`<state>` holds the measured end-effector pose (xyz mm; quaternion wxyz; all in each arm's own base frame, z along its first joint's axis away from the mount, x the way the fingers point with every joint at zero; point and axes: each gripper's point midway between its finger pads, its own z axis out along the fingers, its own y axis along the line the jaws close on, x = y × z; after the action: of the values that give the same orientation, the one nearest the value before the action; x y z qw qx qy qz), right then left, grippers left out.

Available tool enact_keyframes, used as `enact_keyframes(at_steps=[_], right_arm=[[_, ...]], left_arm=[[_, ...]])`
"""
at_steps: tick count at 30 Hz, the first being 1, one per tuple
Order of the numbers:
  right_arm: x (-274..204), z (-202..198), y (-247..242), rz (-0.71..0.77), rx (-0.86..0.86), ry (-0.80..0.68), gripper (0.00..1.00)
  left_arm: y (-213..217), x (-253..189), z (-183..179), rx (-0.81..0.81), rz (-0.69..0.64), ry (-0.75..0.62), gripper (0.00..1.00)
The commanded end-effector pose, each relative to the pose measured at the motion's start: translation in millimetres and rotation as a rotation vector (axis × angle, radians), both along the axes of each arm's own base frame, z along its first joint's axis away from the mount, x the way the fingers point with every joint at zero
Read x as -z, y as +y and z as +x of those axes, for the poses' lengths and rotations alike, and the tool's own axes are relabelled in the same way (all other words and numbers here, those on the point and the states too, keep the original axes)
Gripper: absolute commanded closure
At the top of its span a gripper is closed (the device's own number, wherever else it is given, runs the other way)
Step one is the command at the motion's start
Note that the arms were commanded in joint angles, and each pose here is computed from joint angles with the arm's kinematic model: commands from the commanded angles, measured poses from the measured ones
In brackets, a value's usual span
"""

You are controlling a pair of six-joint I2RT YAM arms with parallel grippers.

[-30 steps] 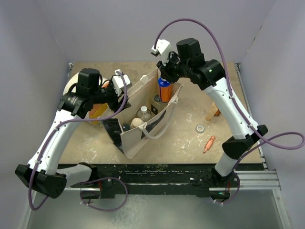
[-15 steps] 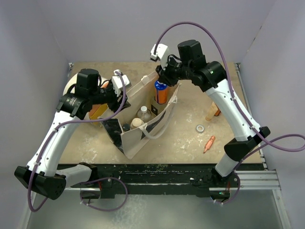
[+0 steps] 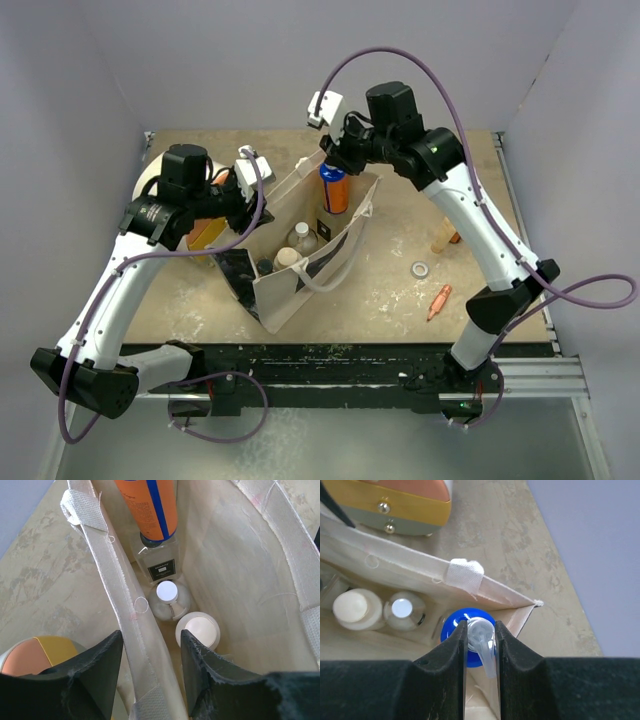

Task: Place the personal care products into the canvas bag
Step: Place the care product in the canvas bag.

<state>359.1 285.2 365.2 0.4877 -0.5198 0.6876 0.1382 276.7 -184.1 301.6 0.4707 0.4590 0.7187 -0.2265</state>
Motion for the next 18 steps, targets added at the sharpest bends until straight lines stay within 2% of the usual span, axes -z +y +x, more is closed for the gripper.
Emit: enact_keyframes(at_steps=[1,12,18], right_arm=[[-22.1,25.9,-10.5,-0.022,0.070,-0.177,1.00],[-5.7,15.5,-20.4,-0.074,0.059,-0.157,1.00],[-27.6,12.1,-28.7,-0.062,0.078,-0.213,1.00]], left_arm=[[-3.6,-14.4,-1.2,0.015,-0.044,-0.038,0.49],[-4.3,-12.6,0.0,0.017,-0.042,-0.035,0.54],[-5.0,-12.7,0.8,0.020,-0.042,-0.035,0.55]])
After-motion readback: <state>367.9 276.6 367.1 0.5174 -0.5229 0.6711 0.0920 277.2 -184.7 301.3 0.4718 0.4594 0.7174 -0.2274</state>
